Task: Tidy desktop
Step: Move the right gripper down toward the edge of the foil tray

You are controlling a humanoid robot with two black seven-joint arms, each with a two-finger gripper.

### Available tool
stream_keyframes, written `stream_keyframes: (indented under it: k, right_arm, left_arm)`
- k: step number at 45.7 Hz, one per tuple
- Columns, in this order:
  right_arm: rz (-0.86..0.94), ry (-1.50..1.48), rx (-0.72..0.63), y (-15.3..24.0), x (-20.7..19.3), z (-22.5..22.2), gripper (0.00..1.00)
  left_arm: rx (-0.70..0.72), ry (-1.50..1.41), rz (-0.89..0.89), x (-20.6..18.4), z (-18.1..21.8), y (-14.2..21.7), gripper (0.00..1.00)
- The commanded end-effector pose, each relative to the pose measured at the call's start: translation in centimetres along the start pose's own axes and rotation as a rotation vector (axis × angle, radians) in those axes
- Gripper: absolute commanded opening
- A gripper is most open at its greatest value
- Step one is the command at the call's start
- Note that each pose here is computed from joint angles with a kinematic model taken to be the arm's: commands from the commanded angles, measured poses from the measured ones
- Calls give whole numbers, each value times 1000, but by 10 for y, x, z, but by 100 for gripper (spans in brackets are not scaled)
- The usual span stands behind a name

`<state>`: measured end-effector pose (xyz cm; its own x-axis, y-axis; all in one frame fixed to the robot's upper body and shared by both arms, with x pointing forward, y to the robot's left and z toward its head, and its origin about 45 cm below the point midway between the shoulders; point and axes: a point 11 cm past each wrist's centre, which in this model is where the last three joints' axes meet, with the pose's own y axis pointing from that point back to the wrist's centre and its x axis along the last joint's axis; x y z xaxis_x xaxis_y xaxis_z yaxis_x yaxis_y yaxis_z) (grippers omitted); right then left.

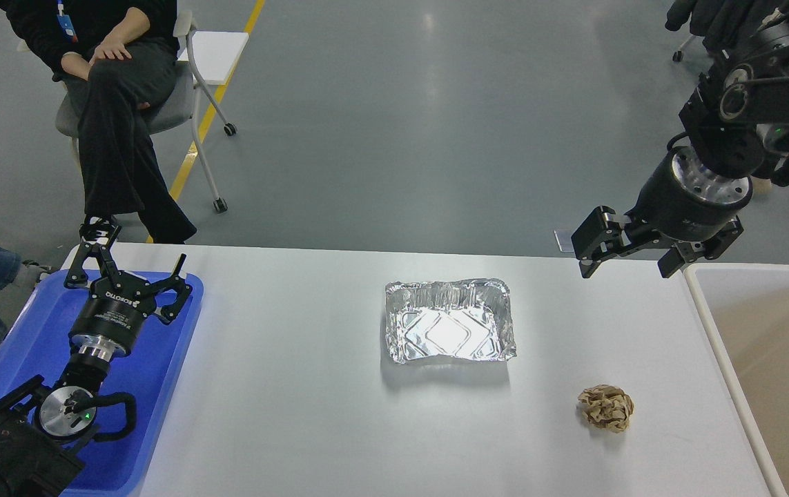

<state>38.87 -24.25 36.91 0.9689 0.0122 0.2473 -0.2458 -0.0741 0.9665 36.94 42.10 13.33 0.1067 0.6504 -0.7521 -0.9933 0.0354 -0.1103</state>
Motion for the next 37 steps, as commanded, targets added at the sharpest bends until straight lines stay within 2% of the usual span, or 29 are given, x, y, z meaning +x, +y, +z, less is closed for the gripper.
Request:
stream_keyframes:
  k: [1, 9, 24, 37]
  right_arm:
    - [-29, 5, 47, -18, -5, -16, 100]
    - [72, 31, 45, -31, 5, -27, 100]
    - [106, 111, 67, -66, 3, -70, 100]
    - [141, 121, 58, -101, 11, -80, 100]
  left_arm:
    - [0, -1, 0, 0, 1, 0, 99]
    - [0, 0, 0, 0, 0, 0, 99]
    - [-1, -2, 4, 1, 0, 1, 99]
    - [-1, -2, 4, 1, 0, 1, 99]
